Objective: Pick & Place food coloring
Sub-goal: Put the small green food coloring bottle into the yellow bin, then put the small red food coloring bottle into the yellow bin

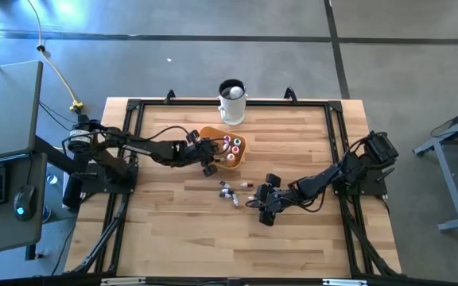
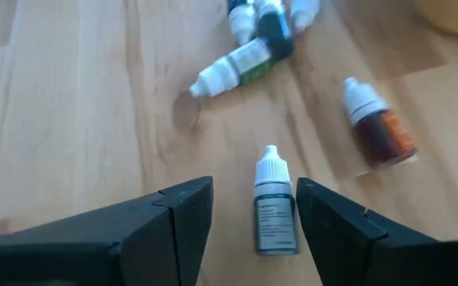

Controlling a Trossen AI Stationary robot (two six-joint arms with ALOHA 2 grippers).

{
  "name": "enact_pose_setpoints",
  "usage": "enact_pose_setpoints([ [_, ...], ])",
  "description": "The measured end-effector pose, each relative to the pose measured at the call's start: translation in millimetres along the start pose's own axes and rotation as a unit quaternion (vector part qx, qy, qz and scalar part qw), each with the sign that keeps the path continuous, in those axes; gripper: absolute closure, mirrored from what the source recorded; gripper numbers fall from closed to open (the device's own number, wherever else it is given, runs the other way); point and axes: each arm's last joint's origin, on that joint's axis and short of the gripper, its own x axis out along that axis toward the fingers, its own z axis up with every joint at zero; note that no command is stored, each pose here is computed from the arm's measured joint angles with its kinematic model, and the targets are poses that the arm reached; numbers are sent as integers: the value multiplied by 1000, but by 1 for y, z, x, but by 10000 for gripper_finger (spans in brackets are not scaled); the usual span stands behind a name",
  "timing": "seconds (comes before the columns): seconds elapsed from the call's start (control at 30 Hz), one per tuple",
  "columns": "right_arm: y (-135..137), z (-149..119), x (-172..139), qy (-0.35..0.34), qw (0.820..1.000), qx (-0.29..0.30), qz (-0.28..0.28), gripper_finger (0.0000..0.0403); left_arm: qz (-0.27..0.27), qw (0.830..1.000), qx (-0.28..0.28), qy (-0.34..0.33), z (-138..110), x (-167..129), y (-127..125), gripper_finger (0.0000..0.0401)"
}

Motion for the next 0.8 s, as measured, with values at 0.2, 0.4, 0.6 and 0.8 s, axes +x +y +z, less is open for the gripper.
enact_pose_setpoints([
  [0.2, 4, -2, -2, -2, 1000, -13, -1, 226, 2, 1000, -2, -4, 1, 0, 0, 226],
  [0.4, 8, -5, -3, -10, 999, -43, -14, 226, 2, 1000, -2, -5, 1, 0, 0, 209],
  [0.6, 7, -16, 8, 7, 997, -68, -33, 226, 2, 1000, -3, -5, 1, 0, 0, 208],
  [0.8, 4, -26, 21, 15, 996, -67, -58, 226, 2, 1000, -4, -6, 1, 0, 0, 208],
])
